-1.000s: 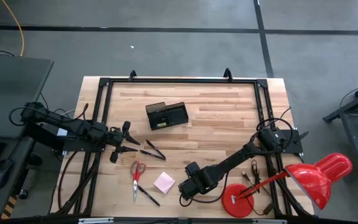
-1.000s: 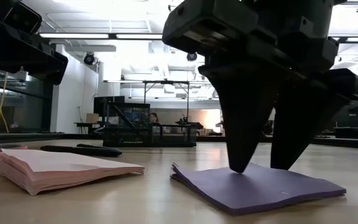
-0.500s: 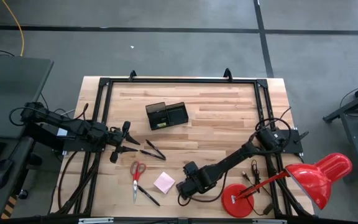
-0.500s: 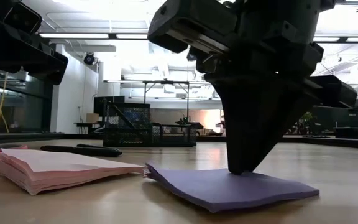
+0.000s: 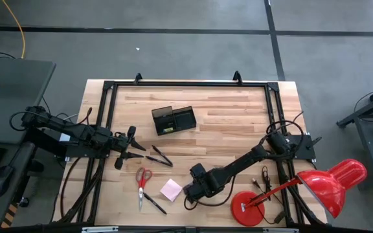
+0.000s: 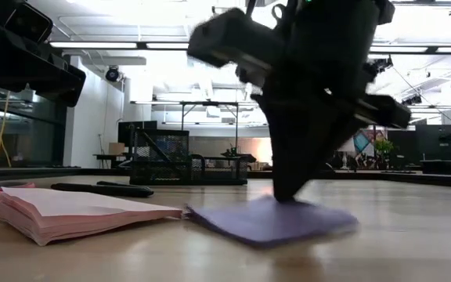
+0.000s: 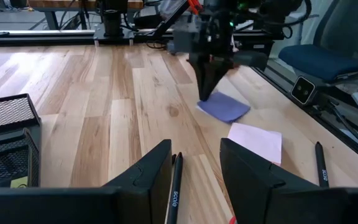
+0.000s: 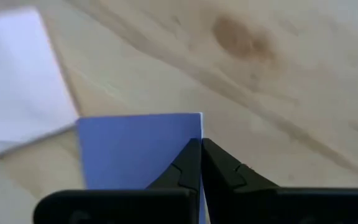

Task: Pick and place office supplies into organizer
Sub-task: Put the blue sticky note into the black desk organizer

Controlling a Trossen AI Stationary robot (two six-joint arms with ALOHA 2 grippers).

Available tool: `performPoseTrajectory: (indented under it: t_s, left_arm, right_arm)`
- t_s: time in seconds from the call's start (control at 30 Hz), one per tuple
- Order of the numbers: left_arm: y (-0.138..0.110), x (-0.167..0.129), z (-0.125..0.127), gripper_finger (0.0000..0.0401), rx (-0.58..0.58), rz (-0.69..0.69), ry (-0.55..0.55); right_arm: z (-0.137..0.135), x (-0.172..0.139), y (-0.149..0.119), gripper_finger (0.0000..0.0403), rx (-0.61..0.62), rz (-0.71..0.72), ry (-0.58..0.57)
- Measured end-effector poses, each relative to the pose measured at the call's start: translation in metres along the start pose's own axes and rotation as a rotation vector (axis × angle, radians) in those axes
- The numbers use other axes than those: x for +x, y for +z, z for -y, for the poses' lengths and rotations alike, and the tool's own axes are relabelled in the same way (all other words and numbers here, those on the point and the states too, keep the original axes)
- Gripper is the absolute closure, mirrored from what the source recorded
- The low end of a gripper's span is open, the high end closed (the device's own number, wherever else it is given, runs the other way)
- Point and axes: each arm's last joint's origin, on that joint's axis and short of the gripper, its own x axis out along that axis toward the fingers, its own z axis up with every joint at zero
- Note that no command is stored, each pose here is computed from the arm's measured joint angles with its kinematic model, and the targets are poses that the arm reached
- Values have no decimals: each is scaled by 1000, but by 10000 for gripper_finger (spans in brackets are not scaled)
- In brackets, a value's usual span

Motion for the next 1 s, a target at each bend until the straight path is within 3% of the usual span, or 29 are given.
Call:
performPoseTrajectory:
  t_s: [0.37, 0.73, 1.0]
  left_arm:
    - [0, 0, 0, 279, 0, 1, 0]
    - [0, 0, 0, 279, 0, 0, 0]
    - [0, 0, 0, 279, 0, 0, 0]
  right_arm:
    - [7, -15, 32, 403, -50, 81, -20]
    - [19, -49, 74, 403, -103, 255, -38]
    - [29, -47, 107, 403, -125, 293, -90]
